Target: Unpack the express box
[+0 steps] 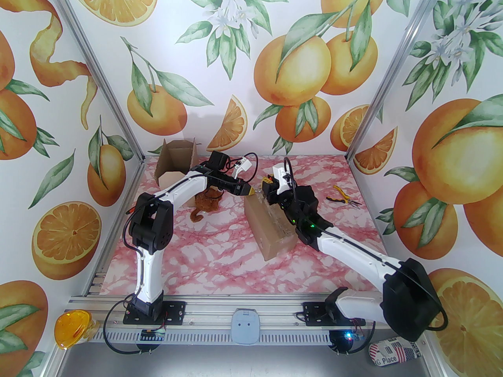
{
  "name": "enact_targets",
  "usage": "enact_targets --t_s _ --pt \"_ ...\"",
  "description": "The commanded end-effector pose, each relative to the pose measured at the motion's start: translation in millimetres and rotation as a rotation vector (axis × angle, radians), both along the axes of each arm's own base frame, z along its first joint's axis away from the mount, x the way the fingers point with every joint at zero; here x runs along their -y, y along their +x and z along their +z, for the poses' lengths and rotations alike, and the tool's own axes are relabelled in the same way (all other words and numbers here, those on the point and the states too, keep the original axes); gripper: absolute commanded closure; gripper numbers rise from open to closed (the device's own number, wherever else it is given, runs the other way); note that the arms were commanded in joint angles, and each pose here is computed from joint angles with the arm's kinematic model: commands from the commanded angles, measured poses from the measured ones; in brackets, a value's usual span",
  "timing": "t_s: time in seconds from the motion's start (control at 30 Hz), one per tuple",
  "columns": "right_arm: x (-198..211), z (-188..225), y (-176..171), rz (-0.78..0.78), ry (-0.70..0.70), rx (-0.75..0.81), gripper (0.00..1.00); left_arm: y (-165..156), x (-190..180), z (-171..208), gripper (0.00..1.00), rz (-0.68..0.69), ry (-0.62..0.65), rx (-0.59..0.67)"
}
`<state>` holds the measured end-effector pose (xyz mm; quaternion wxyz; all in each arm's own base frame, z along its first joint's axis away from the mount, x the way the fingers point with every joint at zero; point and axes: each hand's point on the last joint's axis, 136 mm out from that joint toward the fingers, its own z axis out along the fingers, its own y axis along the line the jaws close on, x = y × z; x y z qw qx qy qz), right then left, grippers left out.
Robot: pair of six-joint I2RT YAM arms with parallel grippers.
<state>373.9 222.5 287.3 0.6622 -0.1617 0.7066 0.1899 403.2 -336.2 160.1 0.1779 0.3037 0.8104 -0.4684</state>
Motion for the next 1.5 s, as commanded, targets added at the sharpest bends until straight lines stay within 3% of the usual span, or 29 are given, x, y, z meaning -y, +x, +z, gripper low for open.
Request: enact_targets --t_s 0.0,0.27,0.47,0.83,1.13,1.47 --pt "1.2 -10.1 -7.4 -0.010 0.027 -0.084 0.95 -0.9 -23.2 -71.8 0.91 0.108 0.224 -0.115" --pt "7.6 -8.3 -10.8 -0.036 0.062 -0.120 0.95 -1.1 -22.7 -72.9 0.91 0.106 0.222 -0.118" --pt "12.6 15.2 -1.8 -0.079 0.063 -0.019 0.95 -6.7 -21.9 -72.5 0.92 0.074 0.223 -0.106" --pt "-8.9 36.8 19.6 -0.025 0.086 0.102 0.95 -13.0 -19.4 -69.1 0.92 0.041 0.216 -0.104" --pt "-10.9 20.7 23.4 -0.021 0.046 0.063 0.95 -12.0 -19.3 -67.5 0.92 0.045 0.225 -0.093" --pt "5.9 -2.2 13.6 -0.082 0.031 -0.091 0.96 -4.7 -21.2 -71.6 0.93 0.105 0.256 -0.125"
